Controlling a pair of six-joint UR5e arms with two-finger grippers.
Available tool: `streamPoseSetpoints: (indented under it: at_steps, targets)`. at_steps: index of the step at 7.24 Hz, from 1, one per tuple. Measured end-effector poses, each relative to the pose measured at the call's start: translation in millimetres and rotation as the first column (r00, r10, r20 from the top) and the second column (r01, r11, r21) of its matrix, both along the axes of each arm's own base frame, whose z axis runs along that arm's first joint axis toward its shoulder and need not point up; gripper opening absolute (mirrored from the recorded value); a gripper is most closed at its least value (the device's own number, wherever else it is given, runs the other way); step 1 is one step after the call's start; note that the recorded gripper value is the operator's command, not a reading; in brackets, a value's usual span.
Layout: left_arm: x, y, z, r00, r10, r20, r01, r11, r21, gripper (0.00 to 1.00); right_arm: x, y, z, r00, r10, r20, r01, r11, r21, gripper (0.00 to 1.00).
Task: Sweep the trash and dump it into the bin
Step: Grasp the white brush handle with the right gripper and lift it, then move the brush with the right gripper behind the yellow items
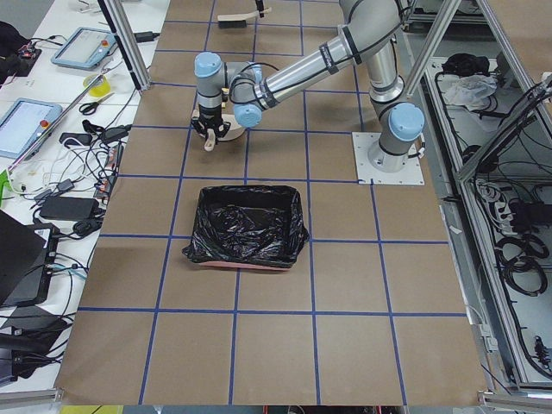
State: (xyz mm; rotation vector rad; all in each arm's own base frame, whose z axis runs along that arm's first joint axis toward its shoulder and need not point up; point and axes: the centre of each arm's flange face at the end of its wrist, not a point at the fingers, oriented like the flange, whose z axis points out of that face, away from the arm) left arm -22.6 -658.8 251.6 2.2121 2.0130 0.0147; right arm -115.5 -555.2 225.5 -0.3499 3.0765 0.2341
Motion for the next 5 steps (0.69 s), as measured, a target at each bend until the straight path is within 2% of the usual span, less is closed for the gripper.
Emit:
streamPoseSetpoints:
  at_steps: [1,2,3,4,5]
  targets:
    - [-3.8,-2.8,-2.4,1.000,0.003,-0.002,-0.003,1.000,0.001,0.00,0.1,-0.1,-0.6,1.000,-0.001,0.001,0.001,1.000,0.001,0.50]
    - [-6.4,-5.4,-4.6,1.000,0.008,-0.003,-0.008,1.000,0.001,0.00,0.5,-0.8,0.3,1.000,0.000,0.001,0.000,1.000,-0.001,0.44]
    - [-7.2,-6.4,-5.6,1.000,0.012,-0.003,-0.012,1.000,0.002,0.00,1.0,-1.9,1.6,1.000,-0.003,0.001,0.003,1.000,-0.005,0.11]
    - [-7.8,-6.6,-6.0,1.000,0.014,-0.002,-0.014,1.000,0.003,0.00,1.6,-2.6,2.5,1.000,-0.012,0.001,0.012,1.000,-0.008,0.00]
    - [-8.2,-6.5,-6.2,1.000,0.015,-0.002,-0.015,1.000,0.005,0.00,2.0,-2.6,2.7,1.000,-0.023,-0.001,0.023,1.000,-0.006,0.00]
